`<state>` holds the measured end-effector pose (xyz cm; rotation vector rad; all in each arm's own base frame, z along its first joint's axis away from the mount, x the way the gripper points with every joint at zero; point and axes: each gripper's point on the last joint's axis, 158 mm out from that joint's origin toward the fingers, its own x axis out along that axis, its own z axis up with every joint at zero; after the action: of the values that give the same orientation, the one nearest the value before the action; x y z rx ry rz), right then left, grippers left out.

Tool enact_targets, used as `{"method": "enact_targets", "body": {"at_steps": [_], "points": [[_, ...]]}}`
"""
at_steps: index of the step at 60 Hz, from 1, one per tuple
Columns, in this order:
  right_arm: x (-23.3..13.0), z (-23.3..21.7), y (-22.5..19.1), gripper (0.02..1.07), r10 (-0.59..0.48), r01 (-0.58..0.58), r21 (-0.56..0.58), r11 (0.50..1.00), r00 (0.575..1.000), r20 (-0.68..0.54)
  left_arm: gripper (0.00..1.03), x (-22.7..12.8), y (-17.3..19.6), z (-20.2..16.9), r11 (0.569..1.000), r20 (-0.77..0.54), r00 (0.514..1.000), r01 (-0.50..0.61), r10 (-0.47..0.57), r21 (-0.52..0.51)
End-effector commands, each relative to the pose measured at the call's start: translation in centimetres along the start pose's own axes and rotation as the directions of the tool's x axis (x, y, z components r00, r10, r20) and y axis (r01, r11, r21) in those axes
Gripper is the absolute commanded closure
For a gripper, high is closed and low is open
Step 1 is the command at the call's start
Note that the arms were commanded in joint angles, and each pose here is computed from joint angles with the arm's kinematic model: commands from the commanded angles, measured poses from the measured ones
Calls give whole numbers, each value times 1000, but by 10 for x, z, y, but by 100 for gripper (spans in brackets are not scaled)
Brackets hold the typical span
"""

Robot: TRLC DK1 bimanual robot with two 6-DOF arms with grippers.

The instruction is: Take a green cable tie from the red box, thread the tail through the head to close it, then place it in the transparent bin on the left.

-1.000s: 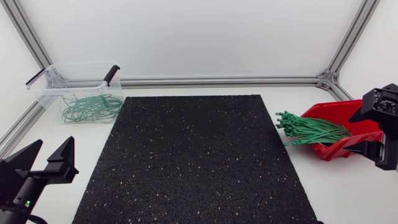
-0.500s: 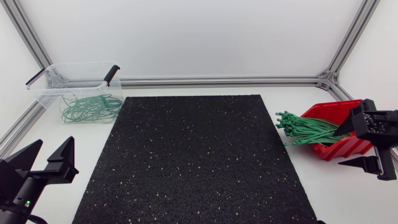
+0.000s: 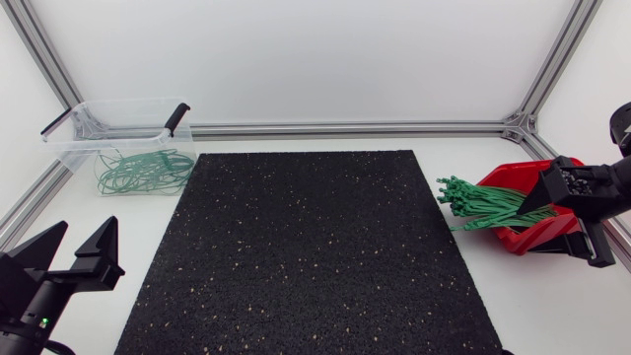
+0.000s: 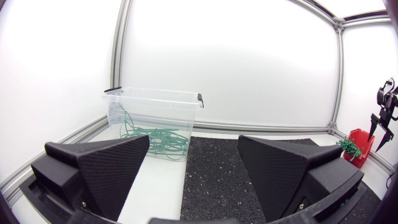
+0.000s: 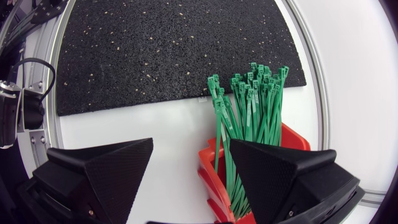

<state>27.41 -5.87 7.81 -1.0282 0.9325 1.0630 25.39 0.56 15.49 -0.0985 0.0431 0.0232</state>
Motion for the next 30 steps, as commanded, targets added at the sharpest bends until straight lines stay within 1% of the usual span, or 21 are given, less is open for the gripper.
{"method": "enact_targets", "body": {"at_steps": [1,6,12,18,25,30], "points": [[0,4,-5,23,20,-20,-33,999,1000,11,4,2,3,-22,1000,-49,999,-9,8,-11],[2,6,-8,30,29,-28,-41,999,1000,13,4,2,2,-23,1000,-51,999,-7,7,-11],[7,9,-10,31,42,-41,-46,998,999,14,4,2,2,-23,1000,-51,999,-6,5,-10],[13,13,-8,44,57,-56,-53,997,998,13,4,2,1,-22,1000,-50,999,-4,4,-10],[22,14,-10,57,45,-45,-57,997,999,-2,4,2,1,-22,1000,-50,999,-4,4,-10],[28,13,-11,58,36,-37,-62,997,999,-13,4,2,1,-23,1000,-51,999,-4,4,-10]]}}
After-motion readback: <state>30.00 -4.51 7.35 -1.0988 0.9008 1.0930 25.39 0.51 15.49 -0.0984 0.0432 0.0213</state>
